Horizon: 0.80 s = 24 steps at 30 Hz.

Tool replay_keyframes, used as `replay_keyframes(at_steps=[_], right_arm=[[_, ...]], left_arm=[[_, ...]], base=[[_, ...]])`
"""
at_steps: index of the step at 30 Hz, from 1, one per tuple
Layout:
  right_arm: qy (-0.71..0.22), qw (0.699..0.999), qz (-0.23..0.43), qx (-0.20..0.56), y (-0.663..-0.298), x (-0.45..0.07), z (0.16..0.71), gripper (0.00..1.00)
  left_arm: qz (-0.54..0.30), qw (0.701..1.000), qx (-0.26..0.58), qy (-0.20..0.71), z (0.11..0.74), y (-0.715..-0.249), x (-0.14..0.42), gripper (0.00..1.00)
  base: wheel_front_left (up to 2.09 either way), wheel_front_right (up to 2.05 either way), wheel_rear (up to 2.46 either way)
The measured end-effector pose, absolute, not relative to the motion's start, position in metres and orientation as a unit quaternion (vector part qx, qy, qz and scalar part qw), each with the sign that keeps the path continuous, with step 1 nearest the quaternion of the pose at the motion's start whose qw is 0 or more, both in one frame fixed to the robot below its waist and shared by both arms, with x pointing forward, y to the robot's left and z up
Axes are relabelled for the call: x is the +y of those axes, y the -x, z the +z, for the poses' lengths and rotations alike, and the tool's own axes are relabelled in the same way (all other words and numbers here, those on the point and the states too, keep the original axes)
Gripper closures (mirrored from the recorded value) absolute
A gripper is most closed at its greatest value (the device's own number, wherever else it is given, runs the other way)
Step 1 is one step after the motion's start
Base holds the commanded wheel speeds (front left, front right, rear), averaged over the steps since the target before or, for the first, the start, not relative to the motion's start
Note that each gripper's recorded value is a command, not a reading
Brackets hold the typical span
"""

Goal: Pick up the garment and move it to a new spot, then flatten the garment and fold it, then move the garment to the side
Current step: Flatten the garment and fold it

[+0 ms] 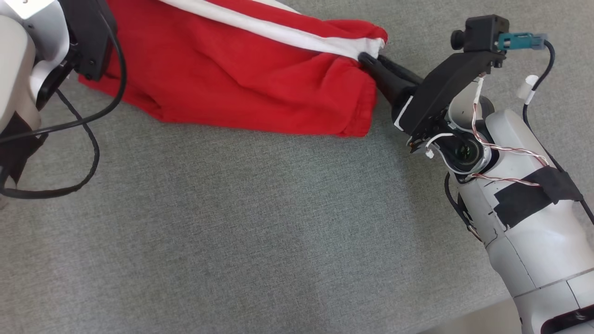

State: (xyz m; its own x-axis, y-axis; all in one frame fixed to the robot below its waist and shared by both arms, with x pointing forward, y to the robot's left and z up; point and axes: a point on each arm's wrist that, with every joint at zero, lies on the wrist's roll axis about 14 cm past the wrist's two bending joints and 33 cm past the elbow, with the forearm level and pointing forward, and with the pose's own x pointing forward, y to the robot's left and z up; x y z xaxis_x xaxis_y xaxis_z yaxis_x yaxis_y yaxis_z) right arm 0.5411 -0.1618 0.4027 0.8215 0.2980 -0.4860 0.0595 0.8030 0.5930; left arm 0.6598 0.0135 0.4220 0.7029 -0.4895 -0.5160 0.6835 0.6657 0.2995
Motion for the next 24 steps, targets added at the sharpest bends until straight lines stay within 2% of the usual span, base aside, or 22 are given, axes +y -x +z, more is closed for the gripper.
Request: replay_keyframes(at_steps=[10,13,19,24], right_arm=[[-0.300,0.920,0.061,0.244,-0.540,-0.171,0.425,0.00],[-0.291,0.925,0.054,0.238,-0.527,-0.177,0.424,0.00],[-0.259,0.940,0.063,0.212,-0.501,-0.177,0.431,0.00],[-0.225,0.946,0.100,0.210,-0.485,-0.154,0.429,0.00]], left_arm=[[-0.326,0.912,0.150,-0.197,0.457,-0.653,0.011,0.00],[-0.329,0.921,0.144,-0.150,0.460,-0.637,0.007,0.00],[-0.333,0.924,0.142,-0.123,0.457,-0.604,0.014,0.00],[-0.324,0.929,0.142,-0.107,0.456,-0.586,0.027,0.00]], base=[[0.00,0.00,0.00],[0.00,0.00,0.00],[0.00,0.00,0.00],[0.00,0.00,0.00]])
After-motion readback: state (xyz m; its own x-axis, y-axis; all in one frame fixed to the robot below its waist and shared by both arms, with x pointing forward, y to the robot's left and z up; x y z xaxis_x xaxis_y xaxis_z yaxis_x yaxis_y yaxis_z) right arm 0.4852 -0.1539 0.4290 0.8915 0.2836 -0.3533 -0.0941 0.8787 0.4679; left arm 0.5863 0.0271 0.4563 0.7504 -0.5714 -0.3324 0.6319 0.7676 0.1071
